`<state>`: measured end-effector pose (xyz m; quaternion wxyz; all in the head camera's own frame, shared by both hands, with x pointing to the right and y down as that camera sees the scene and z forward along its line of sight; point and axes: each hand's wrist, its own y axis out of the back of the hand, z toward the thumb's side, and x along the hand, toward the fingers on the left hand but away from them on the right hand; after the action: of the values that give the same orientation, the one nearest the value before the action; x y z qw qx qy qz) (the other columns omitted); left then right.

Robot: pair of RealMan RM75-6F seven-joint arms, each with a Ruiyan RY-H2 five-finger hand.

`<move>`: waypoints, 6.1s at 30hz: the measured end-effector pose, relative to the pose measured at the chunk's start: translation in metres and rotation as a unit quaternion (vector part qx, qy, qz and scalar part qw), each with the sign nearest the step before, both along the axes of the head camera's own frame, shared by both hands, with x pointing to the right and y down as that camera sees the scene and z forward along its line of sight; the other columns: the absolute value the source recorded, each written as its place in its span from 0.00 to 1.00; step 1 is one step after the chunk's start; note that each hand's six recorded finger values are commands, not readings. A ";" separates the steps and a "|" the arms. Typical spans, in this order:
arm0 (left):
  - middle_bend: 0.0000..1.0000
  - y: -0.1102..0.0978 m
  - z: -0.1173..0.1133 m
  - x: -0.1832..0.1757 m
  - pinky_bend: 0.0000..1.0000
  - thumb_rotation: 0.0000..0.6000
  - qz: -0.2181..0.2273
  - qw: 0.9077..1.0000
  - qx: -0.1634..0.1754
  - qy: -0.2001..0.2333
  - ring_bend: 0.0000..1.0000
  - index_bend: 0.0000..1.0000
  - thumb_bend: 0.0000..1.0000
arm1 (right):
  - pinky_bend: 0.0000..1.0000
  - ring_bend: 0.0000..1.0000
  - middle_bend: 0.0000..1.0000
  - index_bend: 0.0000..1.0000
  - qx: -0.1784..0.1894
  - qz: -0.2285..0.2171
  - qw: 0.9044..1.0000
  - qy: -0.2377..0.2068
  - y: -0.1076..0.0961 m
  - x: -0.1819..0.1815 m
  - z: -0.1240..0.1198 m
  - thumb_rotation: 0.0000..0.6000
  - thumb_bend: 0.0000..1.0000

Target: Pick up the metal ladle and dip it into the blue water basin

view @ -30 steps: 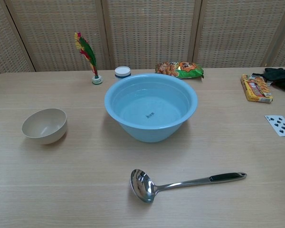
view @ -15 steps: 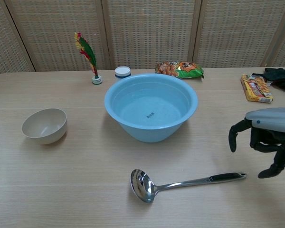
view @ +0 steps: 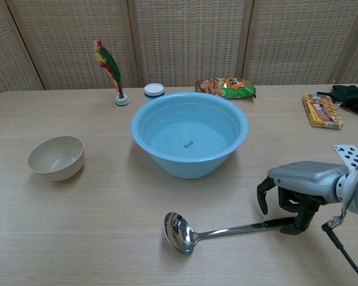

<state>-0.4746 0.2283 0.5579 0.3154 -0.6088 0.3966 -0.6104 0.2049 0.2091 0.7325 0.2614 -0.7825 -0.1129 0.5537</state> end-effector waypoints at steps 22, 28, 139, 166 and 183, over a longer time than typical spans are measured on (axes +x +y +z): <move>0.00 0.000 0.002 -0.002 0.00 1.00 0.001 1.000 -0.003 -0.003 0.00 0.00 0.00 | 1.00 0.99 0.99 0.49 0.007 -0.001 1.000 0.006 0.006 0.003 0.012 1.00 0.51; 0.00 -0.001 0.002 -0.001 0.00 1.00 0.003 1.000 -0.002 -0.003 0.00 0.00 0.00 | 1.00 0.99 0.98 0.50 0.004 0.003 1.000 0.006 0.009 0.004 0.018 1.00 0.51; 0.00 -0.017 0.008 -0.029 0.00 1.00 -0.051 0.999 -0.017 -0.001 0.00 0.00 0.00 | 1.00 1.00 1.00 0.82 0.271 -0.014 0.940 0.204 -0.196 -0.071 -0.041 1.00 0.82; 0.00 -0.019 0.010 -0.033 0.00 1.00 -0.055 0.998 -0.024 0.002 0.00 0.00 0.00 | 1.00 1.00 1.00 0.83 0.291 -0.120 0.902 0.294 -0.170 -0.092 -0.016 1.00 0.83; 0.00 -0.018 0.009 -0.030 0.00 1.00 -0.053 0.998 -0.025 0.011 0.00 0.00 0.00 | 1.00 1.00 1.00 0.84 0.206 0.010 0.941 0.269 -0.177 -0.080 -0.056 1.00 0.85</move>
<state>-0.5047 0.2102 0.5665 0.2628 -0.6017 0.4160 -0.6291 0.1250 0.0324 0.6764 0.4316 -0.5324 -0.1581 0.7109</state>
